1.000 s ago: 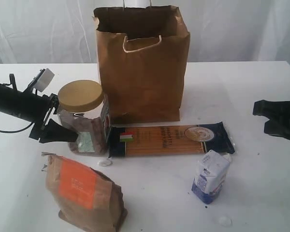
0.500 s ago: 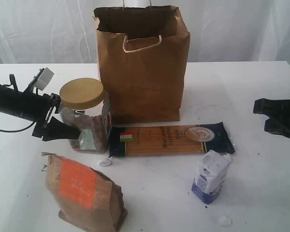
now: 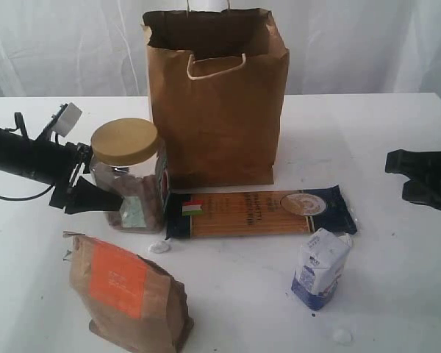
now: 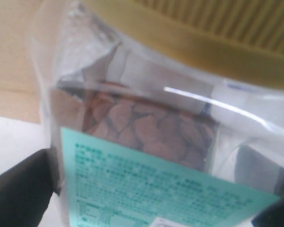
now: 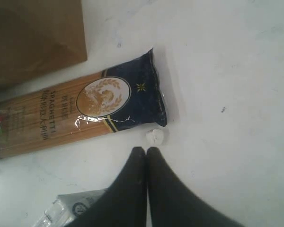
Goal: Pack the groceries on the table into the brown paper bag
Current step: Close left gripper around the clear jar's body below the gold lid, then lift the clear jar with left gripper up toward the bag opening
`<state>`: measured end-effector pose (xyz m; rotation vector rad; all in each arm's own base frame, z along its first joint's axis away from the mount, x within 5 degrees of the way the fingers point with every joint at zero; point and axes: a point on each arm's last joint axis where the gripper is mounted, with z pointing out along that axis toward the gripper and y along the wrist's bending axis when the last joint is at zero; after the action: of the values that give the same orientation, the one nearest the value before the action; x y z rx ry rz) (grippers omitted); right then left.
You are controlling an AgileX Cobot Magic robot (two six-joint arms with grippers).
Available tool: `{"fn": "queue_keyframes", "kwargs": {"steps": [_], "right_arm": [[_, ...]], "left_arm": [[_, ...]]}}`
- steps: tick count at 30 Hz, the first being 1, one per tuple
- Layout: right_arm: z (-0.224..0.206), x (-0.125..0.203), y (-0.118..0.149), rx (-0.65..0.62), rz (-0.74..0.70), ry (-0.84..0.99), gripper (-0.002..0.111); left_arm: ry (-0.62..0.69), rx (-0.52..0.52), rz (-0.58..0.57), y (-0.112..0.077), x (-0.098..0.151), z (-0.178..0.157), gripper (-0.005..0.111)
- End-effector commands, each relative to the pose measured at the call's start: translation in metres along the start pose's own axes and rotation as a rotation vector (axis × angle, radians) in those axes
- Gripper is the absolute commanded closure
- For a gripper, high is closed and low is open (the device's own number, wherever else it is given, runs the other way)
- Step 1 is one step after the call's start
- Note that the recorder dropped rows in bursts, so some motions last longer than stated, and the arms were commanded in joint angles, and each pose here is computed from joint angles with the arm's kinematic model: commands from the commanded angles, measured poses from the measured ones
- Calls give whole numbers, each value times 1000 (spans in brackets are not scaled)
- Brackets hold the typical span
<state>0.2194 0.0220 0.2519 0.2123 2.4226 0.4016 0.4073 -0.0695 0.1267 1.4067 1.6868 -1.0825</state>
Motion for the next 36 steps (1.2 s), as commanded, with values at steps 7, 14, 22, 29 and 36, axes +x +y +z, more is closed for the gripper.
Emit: {"fn": "queue_keyframes", "kwargs": {"steps": [7,14,22,29,36], "right_arm": [[0,0,-1,2,13,-9,108],[0,0,-1,2,17,-10,108],[0,0,-1,2,17,-10,108],[0,0,-1,3,20,-12,108],[0,-1,-1,1,23,-12,108]], "left_arm": [[-85,68,8,-7,-11,0,2],[-125,46,-4,-5,-15,0,2],[-116,51,-1,-6,-14,0,40],[-87,67,6,-7,-11,0,106],[-85,68,2,-7,-11,0,107]]}}
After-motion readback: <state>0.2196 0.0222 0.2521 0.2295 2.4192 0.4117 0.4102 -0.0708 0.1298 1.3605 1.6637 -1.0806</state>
